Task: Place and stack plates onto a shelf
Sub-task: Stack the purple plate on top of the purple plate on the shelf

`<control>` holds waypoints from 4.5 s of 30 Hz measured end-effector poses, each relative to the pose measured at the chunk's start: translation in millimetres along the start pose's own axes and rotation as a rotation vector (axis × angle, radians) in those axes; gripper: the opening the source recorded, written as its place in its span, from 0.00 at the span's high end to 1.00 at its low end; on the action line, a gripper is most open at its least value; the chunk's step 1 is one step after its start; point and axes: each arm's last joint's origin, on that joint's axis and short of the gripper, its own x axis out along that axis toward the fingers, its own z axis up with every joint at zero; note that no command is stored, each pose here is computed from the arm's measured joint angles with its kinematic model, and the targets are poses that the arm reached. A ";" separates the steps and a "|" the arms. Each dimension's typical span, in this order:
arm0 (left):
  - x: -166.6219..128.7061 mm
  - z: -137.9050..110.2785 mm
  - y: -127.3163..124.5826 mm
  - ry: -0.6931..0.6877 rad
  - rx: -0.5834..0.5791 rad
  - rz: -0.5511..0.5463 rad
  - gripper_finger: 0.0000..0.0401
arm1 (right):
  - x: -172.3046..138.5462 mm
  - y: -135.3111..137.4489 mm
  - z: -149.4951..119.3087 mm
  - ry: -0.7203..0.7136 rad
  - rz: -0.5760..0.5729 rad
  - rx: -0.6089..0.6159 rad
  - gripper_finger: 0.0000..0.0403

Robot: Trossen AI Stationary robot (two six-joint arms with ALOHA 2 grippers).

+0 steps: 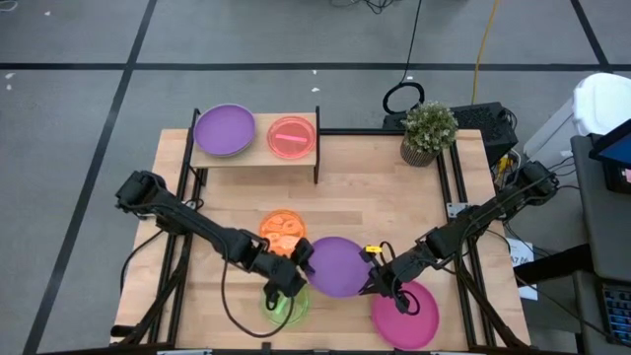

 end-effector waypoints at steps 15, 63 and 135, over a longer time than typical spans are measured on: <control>-1.0 2.0 -0.4 -0.044 0.042 -0.048 0.87 | 0.0 0.0 -1.2 0.011 0.007 0.006 0.99; -68.0 -8.5 19.9 0.058 0.019 0.069 0.95 | -55.4 -19.0 50.1 -0.432 -0.390 0.184 0.59; -215.5 -179.8 108.8 0.801 -0.712 0.506 0.94 | -56.9 -15.0 47.1 -0.383 -0.378 0.147 0.59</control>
